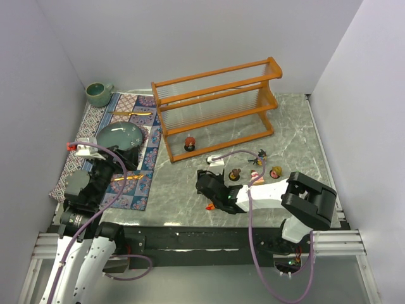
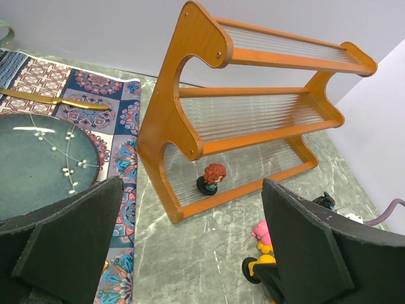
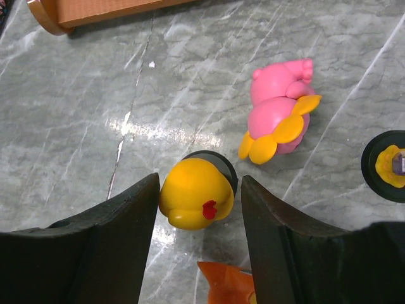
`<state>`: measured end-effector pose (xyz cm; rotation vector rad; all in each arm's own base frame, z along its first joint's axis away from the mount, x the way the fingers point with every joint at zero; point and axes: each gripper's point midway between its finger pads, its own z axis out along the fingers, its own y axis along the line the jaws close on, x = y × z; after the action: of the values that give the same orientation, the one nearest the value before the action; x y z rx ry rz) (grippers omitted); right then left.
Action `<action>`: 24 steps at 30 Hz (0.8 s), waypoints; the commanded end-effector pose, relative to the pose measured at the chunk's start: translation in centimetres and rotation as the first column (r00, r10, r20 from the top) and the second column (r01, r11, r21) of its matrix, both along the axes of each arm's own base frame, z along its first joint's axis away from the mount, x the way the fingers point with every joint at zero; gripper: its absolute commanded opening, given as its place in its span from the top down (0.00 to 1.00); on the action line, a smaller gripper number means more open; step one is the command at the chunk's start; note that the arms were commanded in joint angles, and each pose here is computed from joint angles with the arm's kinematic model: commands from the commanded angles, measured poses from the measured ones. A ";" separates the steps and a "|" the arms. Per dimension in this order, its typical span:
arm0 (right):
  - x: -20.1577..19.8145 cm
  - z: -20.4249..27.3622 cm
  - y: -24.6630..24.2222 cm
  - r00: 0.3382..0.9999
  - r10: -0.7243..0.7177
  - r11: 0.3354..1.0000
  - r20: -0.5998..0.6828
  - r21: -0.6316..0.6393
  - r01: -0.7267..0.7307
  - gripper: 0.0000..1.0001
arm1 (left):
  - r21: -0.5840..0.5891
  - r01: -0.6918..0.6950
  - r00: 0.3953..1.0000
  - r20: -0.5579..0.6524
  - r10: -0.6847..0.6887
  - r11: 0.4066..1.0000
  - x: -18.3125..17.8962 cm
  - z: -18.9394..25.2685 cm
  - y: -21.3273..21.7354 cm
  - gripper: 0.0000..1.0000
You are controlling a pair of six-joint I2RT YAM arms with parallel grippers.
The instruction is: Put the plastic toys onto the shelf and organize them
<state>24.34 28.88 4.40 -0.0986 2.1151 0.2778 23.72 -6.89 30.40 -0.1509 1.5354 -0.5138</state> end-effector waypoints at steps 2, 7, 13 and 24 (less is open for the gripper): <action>1.1 2.0 1.0 0.997 -0.037 0.999 0.064 0.042 0.034 0.42 | 0.011 0.014 1.000 0.022 -0.014 1.000 0.0 0.5 -0.2 0.03; 1.0 2.2 1.0 0.997 -0.034 0.999 0.067 0.039 0.031 0.52 | 0.009 0.014 1.000 0.023 -0.014 1.000 -0.1 0.6 -0.2 0.03; 0.5 3.5 1.9 0.995 0.039 0.998 0.090 0.036 -0.042 0.73 | 0.009 0.016 0.999 0.029 -0.016 1.000 -0.2 0.7 -0.2 0.03; 1.6 7.3 3.2 0.964 0.189 0.980 0.189 0.028 -0.198 0.84 | 0.010 0.023 0.999 0.029 -0.023 1.000 -0.3 0.7 -0.3 0.03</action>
<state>24.18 30.61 7.08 -0.2945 2.0363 0.3305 23.70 -6.92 30.39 -0.1494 1.5360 -0.5152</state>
